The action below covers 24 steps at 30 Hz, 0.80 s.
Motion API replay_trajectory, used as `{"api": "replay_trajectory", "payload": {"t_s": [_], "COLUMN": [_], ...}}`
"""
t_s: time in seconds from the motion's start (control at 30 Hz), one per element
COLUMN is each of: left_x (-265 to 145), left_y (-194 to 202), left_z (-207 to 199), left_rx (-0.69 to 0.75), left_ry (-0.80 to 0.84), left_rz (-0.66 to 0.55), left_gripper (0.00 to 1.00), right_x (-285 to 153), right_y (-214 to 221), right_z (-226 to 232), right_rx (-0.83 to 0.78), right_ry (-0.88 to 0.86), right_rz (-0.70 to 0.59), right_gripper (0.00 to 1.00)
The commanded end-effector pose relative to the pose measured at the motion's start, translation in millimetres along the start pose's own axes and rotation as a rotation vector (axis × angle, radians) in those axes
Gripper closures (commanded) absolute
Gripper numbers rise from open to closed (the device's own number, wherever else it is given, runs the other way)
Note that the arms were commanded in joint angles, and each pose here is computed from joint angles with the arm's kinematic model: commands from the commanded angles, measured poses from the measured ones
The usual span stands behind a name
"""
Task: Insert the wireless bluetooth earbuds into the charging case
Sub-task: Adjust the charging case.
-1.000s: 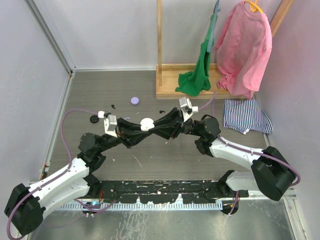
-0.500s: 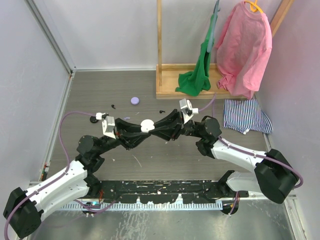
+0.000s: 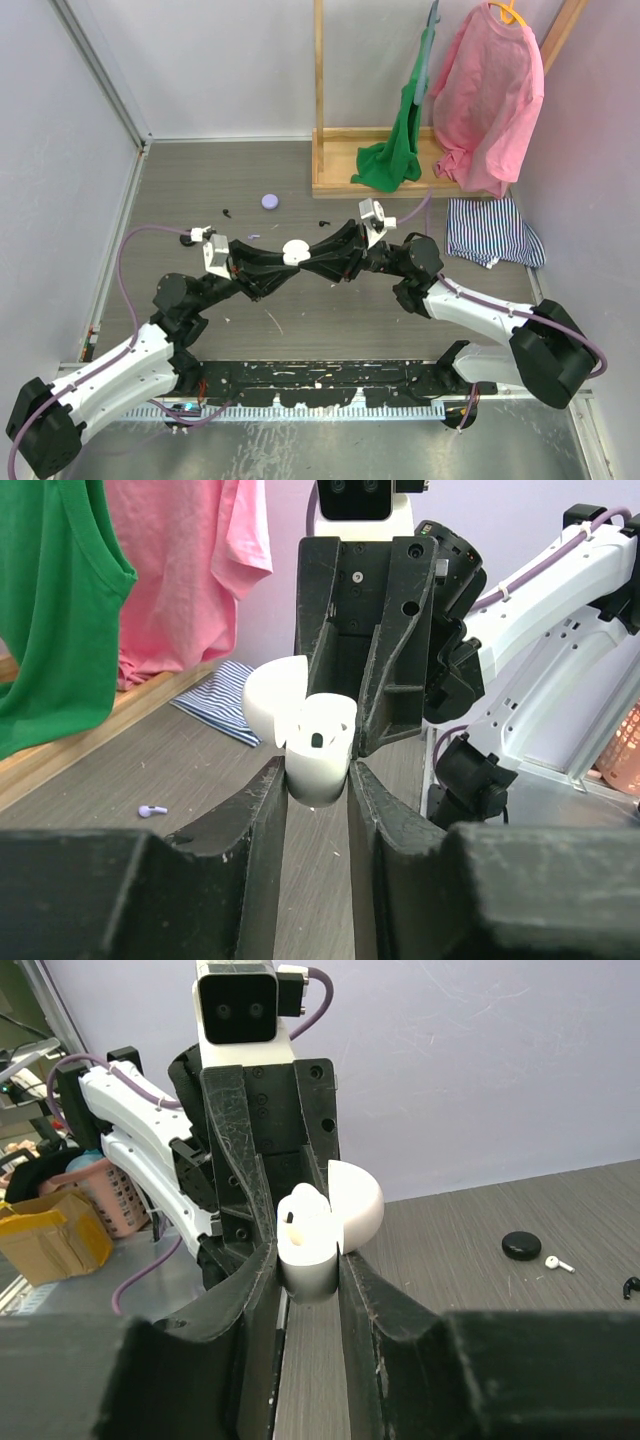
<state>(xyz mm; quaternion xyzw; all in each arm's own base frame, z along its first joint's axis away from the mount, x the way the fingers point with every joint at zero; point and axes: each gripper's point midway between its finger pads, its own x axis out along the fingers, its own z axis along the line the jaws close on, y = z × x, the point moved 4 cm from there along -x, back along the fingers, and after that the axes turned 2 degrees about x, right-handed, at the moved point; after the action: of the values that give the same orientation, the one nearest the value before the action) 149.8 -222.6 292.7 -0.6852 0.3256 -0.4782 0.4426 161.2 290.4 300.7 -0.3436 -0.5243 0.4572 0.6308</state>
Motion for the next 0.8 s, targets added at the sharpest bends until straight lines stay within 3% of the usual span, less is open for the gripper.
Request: {"api": "replay_trajectory", "payload": {"t_s": [0.0, 0.27, 0.5, 0.77], "left_x": [0, 2, 6, 11], "left_y": [-19, -18, -19, -21], "left_z": [2, 2, 1, -2], "left_rx": [0.041, 0.034, 0.022, 0.007], "left_ry": [-0.032, -0.025, -0.004, 0.026], "left_rz": [-0.083, -0.069, -0.067, -0.081], "left_gripper": [0.75, 0.95, 0.97, 0.98], "right_x": [-2, 0, 0, 3], "right_y": [-13, -7, -4, 0], "right_z": [10, 11, 12, 13], "right_rx": [-0.06, -0.038, -0.018, 0.019], "right_ry": [-0.032, -0.064, -0.088, -0.115], "right_rz": [-0.033, -0.008, 0.004, 0.011], "right_gripper": [0.99, 0.82, 0.71, 0.65]}}
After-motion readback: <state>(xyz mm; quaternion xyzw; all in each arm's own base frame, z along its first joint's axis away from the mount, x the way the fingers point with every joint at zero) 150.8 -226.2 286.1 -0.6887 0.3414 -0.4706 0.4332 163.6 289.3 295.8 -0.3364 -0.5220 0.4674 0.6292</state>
